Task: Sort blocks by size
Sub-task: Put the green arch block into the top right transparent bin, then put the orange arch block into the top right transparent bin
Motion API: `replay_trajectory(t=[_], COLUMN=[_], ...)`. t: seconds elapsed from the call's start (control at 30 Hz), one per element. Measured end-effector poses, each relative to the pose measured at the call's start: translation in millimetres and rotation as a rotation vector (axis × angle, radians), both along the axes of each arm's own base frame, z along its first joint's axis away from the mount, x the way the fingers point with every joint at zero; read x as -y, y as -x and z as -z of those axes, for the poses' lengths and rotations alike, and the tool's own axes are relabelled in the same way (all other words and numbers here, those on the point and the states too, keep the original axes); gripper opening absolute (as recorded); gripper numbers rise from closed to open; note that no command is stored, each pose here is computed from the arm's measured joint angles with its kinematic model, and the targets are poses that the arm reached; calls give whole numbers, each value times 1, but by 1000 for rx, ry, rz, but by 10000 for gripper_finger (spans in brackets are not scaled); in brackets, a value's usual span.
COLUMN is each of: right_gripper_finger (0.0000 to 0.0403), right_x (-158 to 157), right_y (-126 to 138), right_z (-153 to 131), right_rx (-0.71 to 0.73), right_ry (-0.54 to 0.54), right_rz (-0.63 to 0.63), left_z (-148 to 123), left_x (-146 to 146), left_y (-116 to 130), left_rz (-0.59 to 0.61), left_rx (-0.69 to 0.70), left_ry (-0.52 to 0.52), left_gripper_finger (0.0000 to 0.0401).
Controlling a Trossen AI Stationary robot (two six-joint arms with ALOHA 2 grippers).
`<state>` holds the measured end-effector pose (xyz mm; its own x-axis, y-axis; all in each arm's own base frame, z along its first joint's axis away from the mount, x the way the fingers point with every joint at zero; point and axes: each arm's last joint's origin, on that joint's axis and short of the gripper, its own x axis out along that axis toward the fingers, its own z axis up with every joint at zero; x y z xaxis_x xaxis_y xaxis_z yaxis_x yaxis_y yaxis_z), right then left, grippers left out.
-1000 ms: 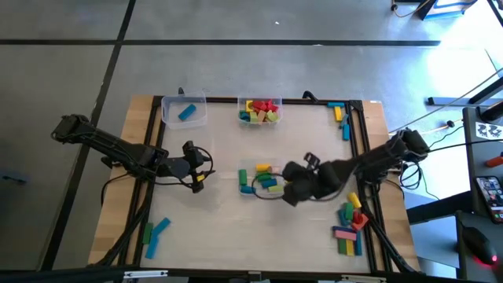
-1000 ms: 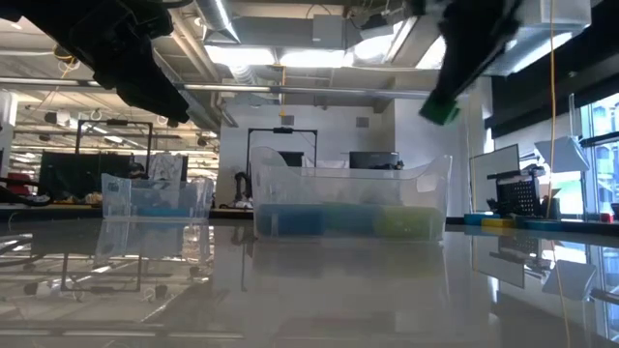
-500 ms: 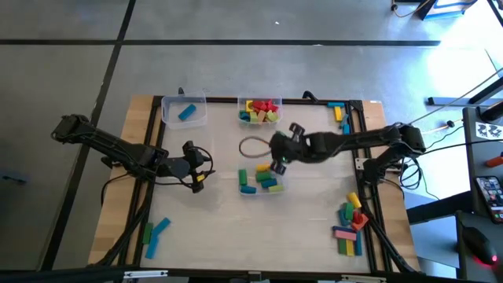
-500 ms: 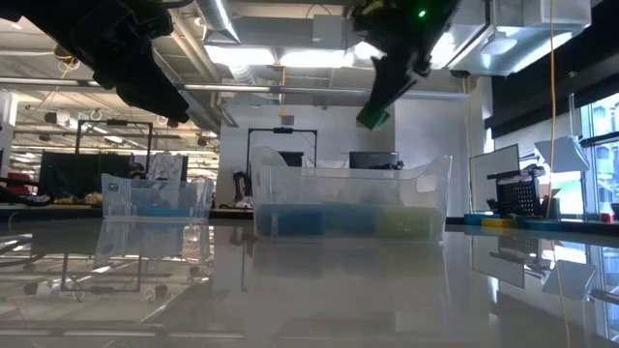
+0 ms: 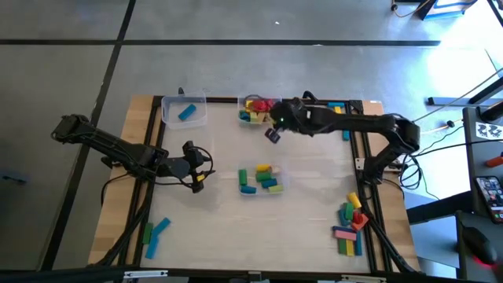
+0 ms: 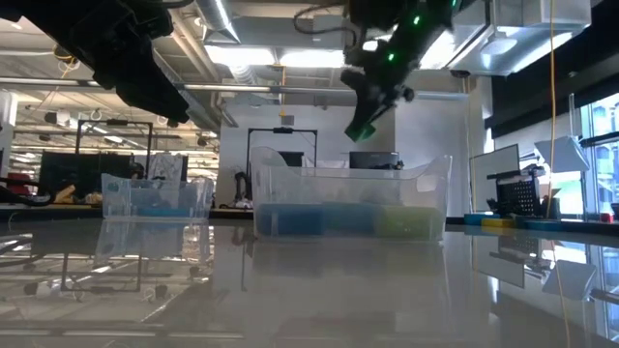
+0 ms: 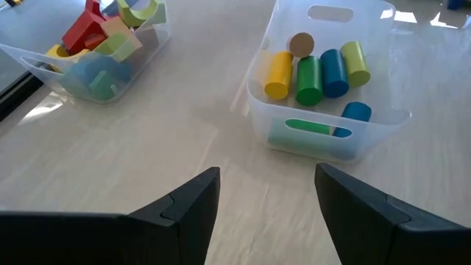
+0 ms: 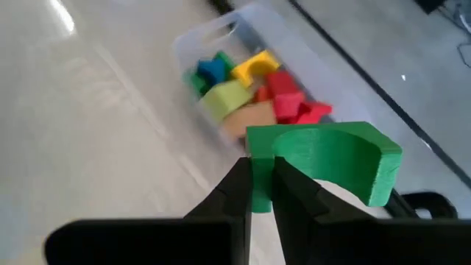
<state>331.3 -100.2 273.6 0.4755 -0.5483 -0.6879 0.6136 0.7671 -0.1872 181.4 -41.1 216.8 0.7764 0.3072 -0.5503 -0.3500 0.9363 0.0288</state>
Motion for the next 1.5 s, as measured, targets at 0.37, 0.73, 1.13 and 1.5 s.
replay_trajectory(t=[0.37, 0.73, 1.13, 1.5], right_gripper_finger=[42, 114, 256, 256], right_x=[64, 72, 72, 44], right_y=[-8, -19, -19, -13], right_z=[42, 61, 60, 30], right_rx=[56, 71, 81, 35], right_ry=[-31, -29, -53, -118], right_rz=[122, 127, 104, -8], left_z=[0, 0, 0, 0], left_x=[0, 0, 0, 0], left_y=[0, 0, 0, 0], left_rz=[-1, 0, -2, -2], left_rx=[-6, -7, -5, -4], left_ry=[-2, -4, -2, -1], left_gripper_finger=[218, 218, 218, 218])
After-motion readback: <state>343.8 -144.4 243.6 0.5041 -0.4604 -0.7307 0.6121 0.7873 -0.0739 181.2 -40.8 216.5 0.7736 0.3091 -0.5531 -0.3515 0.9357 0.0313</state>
